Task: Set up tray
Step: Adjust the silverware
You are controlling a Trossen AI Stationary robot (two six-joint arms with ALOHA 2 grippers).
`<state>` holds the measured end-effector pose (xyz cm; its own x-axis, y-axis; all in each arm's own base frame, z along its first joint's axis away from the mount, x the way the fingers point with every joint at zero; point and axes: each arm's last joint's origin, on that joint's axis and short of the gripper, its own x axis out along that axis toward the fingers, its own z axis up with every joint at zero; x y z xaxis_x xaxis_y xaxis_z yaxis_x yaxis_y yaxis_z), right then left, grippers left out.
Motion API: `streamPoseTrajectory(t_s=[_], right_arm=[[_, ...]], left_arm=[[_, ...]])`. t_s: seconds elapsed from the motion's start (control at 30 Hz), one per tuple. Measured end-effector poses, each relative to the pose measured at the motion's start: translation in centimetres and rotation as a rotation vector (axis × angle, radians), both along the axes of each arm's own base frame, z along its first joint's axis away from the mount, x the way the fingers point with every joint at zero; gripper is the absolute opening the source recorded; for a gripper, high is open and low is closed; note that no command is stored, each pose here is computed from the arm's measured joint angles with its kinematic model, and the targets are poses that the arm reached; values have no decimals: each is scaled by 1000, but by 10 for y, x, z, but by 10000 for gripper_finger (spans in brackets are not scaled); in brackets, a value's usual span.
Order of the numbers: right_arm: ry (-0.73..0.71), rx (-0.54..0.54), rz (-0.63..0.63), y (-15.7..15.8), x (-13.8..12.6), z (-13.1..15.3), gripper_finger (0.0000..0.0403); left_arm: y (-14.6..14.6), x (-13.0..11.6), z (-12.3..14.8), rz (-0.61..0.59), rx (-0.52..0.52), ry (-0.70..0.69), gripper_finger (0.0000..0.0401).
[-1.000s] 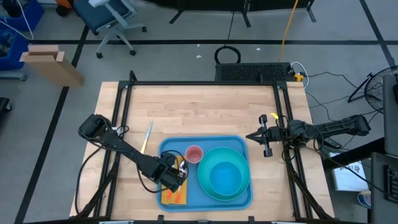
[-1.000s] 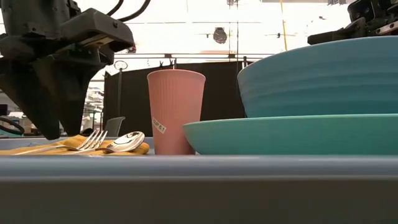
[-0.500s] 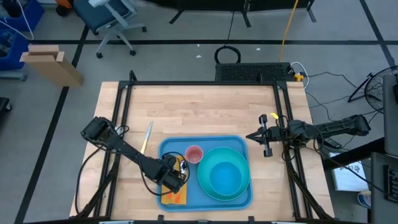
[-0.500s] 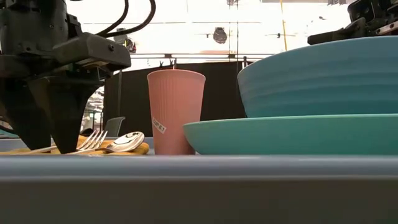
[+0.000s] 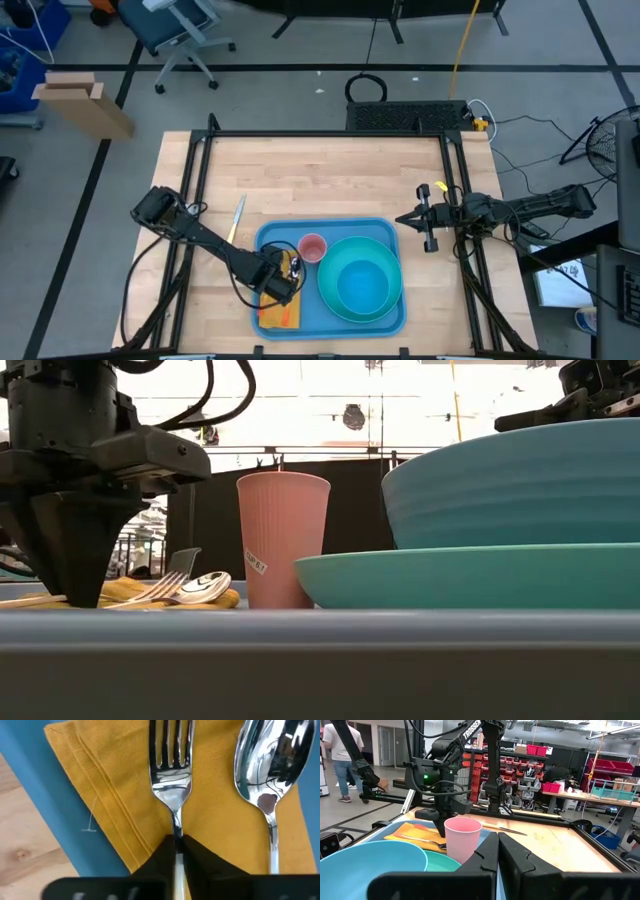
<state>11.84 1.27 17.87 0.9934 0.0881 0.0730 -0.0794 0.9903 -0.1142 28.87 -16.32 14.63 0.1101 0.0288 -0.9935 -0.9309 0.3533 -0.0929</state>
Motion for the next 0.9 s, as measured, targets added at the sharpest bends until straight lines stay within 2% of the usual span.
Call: streamPoseTrajectory(t_s=[0.1, 0.3, 0.4, 0.5, 0.67, 0.77, 0.9], right_arm=[[0, 0, 0, 0, 0, 0, 0], [0, -1, 0, 0, 0, 0, 0], [0, -1, 0, 0, 0, 0, 0], [0, 0, 0, 0, 0, 0, 0], [0, -1, 0, 0, 0, 0, 0], [0, -10, 0, 0, 0, 0, 0], [0, -7, 0, 0, 0, 0, 0]], left_arm=[[0, 1, 0, 2, -8, -1, 12], [3, 5, 1, 22, -86, 12, 38], [1, 9, 4, 20, -116, 8, 25], [-2, 11, 12, 14, -133, -1, 12], [0, 9, 33, 63, -133, -21, 34], [-1, 7, 43, 127, -93, -86, 27], [-15, 7, 44, 237, -28, -244, 12]])
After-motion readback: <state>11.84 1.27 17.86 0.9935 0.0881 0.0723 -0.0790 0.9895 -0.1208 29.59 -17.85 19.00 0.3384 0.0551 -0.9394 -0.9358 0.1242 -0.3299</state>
